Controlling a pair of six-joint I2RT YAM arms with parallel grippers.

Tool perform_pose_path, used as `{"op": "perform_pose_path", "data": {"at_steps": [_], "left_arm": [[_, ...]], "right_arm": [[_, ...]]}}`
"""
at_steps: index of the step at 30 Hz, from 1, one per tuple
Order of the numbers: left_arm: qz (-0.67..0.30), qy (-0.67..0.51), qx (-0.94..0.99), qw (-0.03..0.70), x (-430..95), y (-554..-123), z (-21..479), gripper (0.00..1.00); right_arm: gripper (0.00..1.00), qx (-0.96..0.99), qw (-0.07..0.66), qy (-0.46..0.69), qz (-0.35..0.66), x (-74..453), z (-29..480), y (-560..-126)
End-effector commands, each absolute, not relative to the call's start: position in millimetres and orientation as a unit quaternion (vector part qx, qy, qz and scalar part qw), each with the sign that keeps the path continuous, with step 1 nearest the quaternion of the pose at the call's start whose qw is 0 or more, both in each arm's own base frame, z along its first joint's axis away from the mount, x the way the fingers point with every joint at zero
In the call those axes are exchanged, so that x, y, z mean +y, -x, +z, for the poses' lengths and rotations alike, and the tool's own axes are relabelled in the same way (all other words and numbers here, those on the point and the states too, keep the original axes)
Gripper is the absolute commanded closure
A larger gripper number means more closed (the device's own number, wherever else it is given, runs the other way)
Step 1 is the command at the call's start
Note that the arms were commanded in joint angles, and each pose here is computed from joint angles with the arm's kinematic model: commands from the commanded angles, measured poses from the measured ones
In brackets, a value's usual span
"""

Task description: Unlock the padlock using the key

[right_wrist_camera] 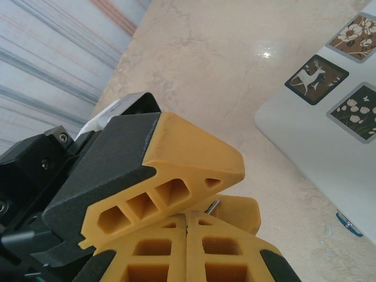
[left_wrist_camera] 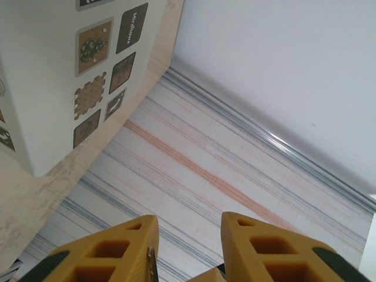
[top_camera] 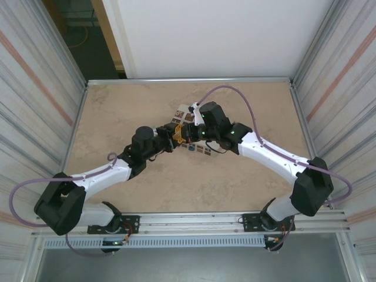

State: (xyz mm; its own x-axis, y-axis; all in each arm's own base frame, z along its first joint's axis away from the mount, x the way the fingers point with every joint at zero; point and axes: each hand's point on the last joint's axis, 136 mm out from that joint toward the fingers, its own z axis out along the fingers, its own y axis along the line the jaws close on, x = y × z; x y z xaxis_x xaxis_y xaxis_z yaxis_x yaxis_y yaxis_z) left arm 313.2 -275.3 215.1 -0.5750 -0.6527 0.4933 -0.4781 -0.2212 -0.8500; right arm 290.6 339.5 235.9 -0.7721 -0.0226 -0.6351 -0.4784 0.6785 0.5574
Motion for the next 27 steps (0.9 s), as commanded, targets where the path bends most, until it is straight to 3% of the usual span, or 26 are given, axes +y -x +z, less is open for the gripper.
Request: {"op": "perform_pose_path", "data": {"at_steps": [1, 18, 27], "left_arm": [[-0.633, 0.464, 0.618, 0.055, -278, -308, 215, 0.68], [-0.625, 0.472, 0.619, 0.058, -273, -306, 209, 0.85], [-0.621, 0.47, 0.622, 0.08, -267, -307, 208, 0.98]], "right_arm": [[1.0, 0.843, 0.338, 0.142, 0.394, 339, 265, -290], [1.0, 0.84, 0.347, 0.137, 0.395, 335, 271, -289], [1.0, 0.841, 0.348, 0.134, 0.393, 331, 270, -289]]}}
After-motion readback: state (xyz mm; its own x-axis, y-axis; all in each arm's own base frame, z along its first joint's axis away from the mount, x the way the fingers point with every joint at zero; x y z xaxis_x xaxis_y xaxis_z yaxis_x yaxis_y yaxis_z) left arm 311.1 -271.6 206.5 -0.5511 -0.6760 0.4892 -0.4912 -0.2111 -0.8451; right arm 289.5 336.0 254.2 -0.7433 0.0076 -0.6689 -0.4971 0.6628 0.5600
